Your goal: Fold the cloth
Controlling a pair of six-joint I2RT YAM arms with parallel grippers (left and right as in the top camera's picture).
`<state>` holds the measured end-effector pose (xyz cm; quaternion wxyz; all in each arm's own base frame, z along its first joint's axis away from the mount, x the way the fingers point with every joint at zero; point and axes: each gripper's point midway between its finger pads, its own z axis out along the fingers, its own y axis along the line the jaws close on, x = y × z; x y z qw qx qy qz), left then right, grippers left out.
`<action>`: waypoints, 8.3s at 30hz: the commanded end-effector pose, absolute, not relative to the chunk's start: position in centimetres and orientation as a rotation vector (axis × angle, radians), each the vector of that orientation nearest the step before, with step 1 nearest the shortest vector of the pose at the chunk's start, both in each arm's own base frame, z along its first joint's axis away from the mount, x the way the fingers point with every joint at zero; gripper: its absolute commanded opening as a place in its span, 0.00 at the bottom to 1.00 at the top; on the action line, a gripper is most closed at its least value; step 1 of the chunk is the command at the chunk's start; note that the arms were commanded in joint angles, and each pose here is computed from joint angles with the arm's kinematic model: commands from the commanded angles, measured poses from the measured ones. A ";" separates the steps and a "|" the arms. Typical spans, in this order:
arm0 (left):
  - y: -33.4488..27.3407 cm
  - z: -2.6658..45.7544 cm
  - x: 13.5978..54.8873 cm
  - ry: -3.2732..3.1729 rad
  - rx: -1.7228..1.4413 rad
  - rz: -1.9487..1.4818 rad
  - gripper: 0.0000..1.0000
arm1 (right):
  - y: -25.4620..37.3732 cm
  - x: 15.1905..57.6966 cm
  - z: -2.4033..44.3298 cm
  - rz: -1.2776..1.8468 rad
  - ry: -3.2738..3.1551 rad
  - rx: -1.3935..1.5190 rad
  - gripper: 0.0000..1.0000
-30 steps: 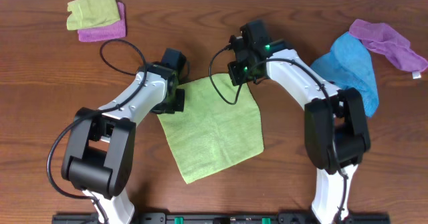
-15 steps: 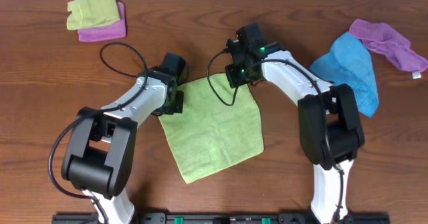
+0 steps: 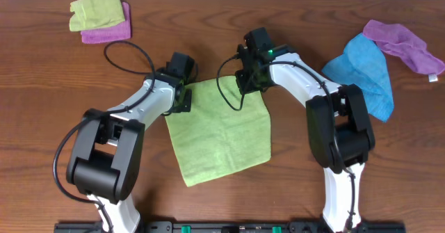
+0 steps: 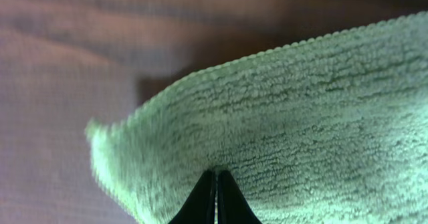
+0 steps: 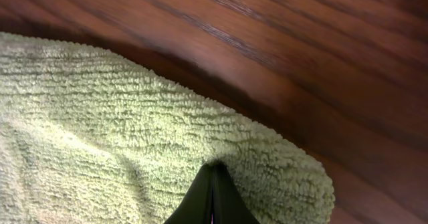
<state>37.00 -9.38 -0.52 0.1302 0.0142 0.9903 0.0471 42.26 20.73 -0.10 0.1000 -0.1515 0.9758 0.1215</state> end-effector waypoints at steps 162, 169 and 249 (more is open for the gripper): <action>-6.5 2.5 19.4 2.950 -0.333 -0.381 0.27 | 13.5 19.8 7.9 0.658 2.823 -0.026 0.65; -8.0 1.5 19.7 2.930 -0.369 -0.522 0.32 | 13.5 19.8 7.9 0.656 2.823 -0.028 0.65; -11.6 12.1 33.4 2.645 -0.108 -0.669 0.06 | 18.5 17.6 5.5 1.346 2.705 0.164 0.64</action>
